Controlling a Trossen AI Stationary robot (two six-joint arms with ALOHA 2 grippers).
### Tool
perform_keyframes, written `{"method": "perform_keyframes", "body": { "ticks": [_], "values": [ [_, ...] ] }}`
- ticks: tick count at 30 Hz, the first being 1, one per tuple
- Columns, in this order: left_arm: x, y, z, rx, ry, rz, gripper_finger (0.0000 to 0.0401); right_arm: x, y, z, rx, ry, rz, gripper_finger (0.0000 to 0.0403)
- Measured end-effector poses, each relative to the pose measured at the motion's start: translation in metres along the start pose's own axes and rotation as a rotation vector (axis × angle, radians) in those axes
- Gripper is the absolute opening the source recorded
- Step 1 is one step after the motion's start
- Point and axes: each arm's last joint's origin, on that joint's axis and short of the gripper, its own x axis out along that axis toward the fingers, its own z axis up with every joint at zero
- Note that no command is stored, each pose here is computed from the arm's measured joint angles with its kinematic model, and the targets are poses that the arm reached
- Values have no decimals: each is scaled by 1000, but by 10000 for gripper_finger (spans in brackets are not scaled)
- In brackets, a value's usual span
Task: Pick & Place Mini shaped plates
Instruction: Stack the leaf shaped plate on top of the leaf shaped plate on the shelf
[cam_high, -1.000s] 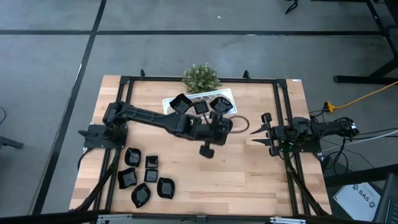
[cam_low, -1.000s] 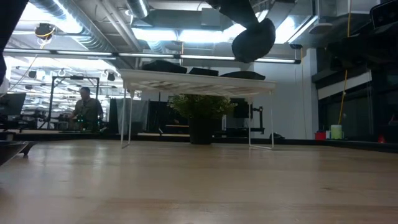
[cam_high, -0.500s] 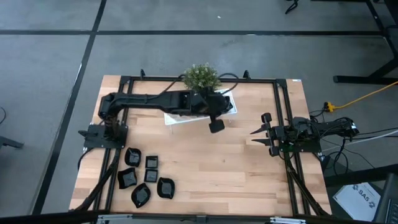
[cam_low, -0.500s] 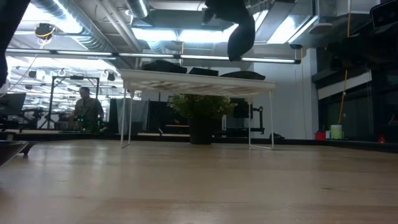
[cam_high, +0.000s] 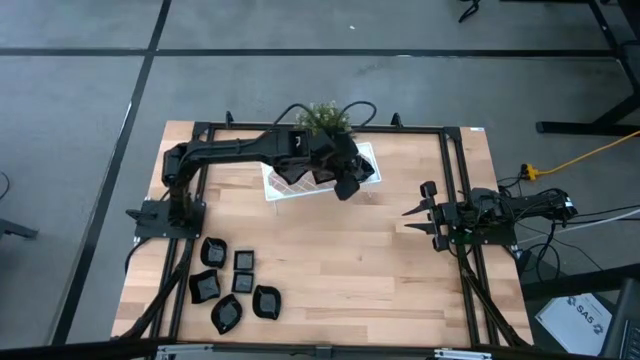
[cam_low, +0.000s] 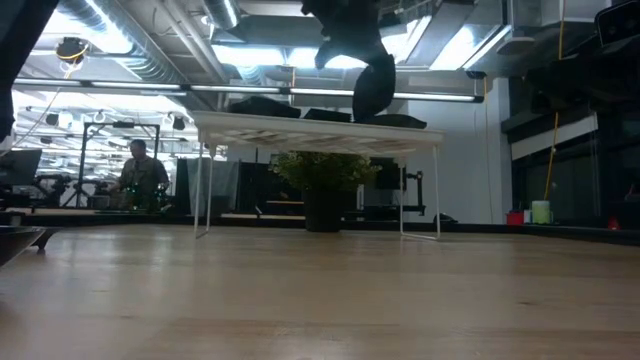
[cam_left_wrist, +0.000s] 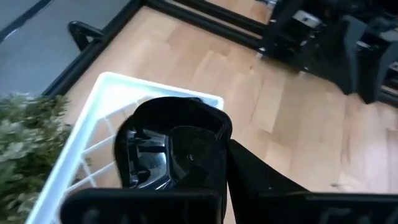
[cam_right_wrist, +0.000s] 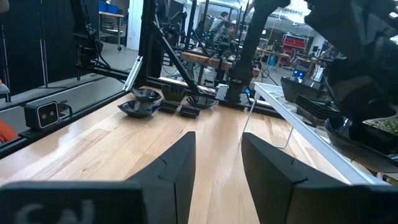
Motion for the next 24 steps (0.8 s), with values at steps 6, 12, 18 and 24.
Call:
{"method": "perform_keyframes", "body": {
  "ticks": [6, 12, 18, 24],
  "values": [
    [0, 7, 2, -19, -12, 32, 11, 0, 0, 0, 0, 0, 0, 129],
    [0, 6, 2, -16, -12, 31, 12, 0, 0, 0, 0, 0, 0, 129],
    [0, 7, 2, 23, -12, 32, 13, 0, 0, 0, 0, 0, 0, 129],
    [0, 6, 2, 27, -11, 31, 13, 0, 0, 0, 0, 0, 0, 129]
  ]
}}
